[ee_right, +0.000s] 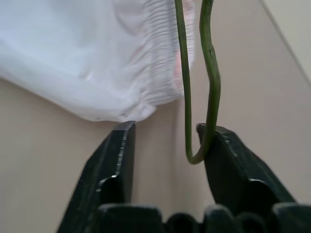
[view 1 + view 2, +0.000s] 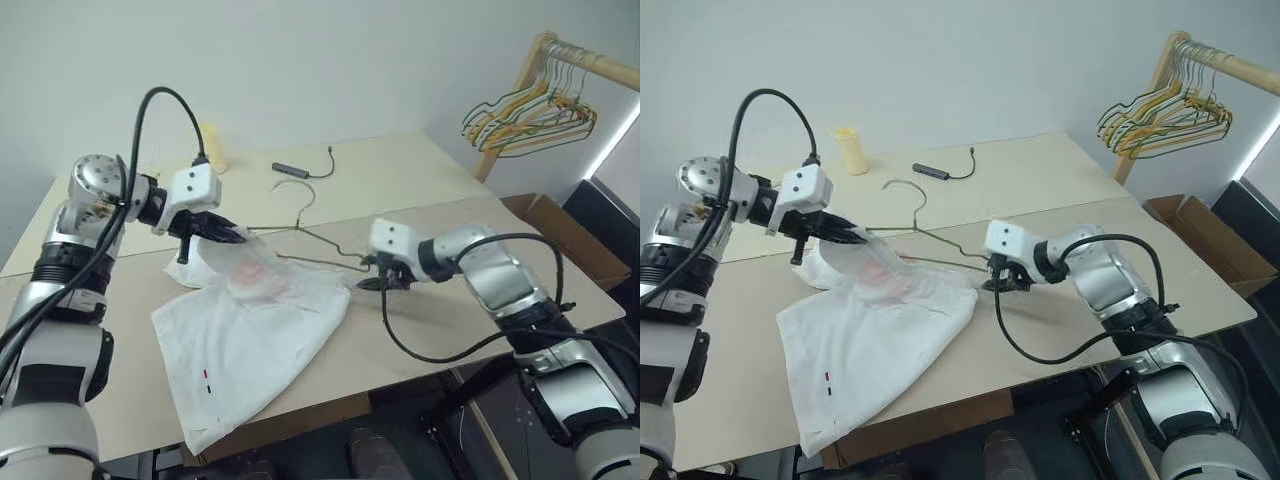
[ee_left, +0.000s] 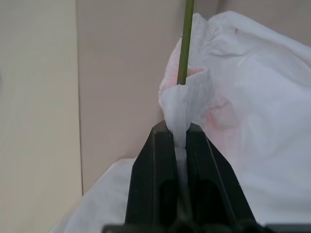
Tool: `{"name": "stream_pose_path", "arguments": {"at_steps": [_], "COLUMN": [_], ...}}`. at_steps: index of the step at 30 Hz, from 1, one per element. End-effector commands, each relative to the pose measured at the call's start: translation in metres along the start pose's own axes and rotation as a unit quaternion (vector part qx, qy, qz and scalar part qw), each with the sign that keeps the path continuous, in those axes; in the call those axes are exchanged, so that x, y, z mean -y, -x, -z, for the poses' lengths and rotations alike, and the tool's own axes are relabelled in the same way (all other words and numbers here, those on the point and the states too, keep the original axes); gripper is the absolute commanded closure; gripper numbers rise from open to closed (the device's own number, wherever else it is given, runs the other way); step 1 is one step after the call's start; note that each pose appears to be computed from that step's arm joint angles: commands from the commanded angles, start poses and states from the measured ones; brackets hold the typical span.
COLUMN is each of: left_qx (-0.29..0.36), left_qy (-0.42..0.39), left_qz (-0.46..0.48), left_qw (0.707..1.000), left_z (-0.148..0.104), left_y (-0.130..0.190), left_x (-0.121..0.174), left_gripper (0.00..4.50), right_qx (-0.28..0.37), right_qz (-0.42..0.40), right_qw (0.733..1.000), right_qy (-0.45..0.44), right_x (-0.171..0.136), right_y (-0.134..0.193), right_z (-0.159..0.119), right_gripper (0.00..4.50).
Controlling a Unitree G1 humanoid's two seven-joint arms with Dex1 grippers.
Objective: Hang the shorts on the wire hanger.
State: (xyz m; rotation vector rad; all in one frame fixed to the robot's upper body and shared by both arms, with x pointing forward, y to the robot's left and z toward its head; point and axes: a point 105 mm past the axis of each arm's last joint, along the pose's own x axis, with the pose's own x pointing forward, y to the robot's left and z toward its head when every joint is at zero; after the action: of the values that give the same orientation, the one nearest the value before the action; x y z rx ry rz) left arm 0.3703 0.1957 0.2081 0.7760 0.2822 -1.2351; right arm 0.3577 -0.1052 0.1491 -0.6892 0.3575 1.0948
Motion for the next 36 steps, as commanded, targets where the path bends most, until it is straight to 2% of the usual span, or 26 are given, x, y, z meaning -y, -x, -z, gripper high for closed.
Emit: {"name": "stream_pose_path", "arguments": {"at_steps": [1, 5, 10, 16, 19, 22, 33, 36], "left_qx": [0.025, 0.028, 0.033, 0.031, 0.031, 0.031, 0.025, 0.033], "left_qy": [-0.008, -0.012, -0.017, -0.017, -0.017, -0.016, -0.012, -0.011], "left_qz": [-0.059, -0.067, -0.073, -0.077, -0.077, -0.078, -0.079, -0.074], "left_qw": [0.998, 0.997, 0.997, 0.996, 0.996, 0.996, 0.996, 0.997], "left_z": [-0.011, -0.014, -0.017, -0.016, -0.016, -0.016, -0.013, -0.015], "left_y": [0.023, 0.027, 0.029, 0.03, 0.029, 0.029, 0.032, 0.034], "left_x": [-0.015, -0.015, -0.015, -0.013, -0.012, -0.011, -0.008, -0.006], "left_gripper": [4.5, 4.5, 4.5, 4.5, 4.5, 4.5, 4.5, 4.5], "right_qx": [0.035, 0.063, 0.126, 0.119, 0.095, 0.089, 0.098, 0.092], "right_qz": [0.063, 0.057, -0.004, -0.013, -0.001, 0.01, 0.016, 0.031], "right_qw": [0.993, 0.976, 0.945, 0.932, 0.942, 0.94, 0.934, 0.933], "right_qy": [-0.093, -0.2, -0.301, -0.342, -0.323, -0.329, -0.344, -0.347], "right_x": [0.02, 0.013, -0.017, -0.034, -0.039, -0.036, -0.031, -0.028], "right_y": [0.022, 0.025, 0.0, -0.043, -0.055, -0.06, -0.059, -0.056], "right_z": [0.003, 0.012, -0.001, -0.008, -0.002, 0.004, 0.004, 0.01], "right_gripper": [0.84, 0.84, 0.84, 0.84, 0.84, 0.84, 4.46, 4.46]}}
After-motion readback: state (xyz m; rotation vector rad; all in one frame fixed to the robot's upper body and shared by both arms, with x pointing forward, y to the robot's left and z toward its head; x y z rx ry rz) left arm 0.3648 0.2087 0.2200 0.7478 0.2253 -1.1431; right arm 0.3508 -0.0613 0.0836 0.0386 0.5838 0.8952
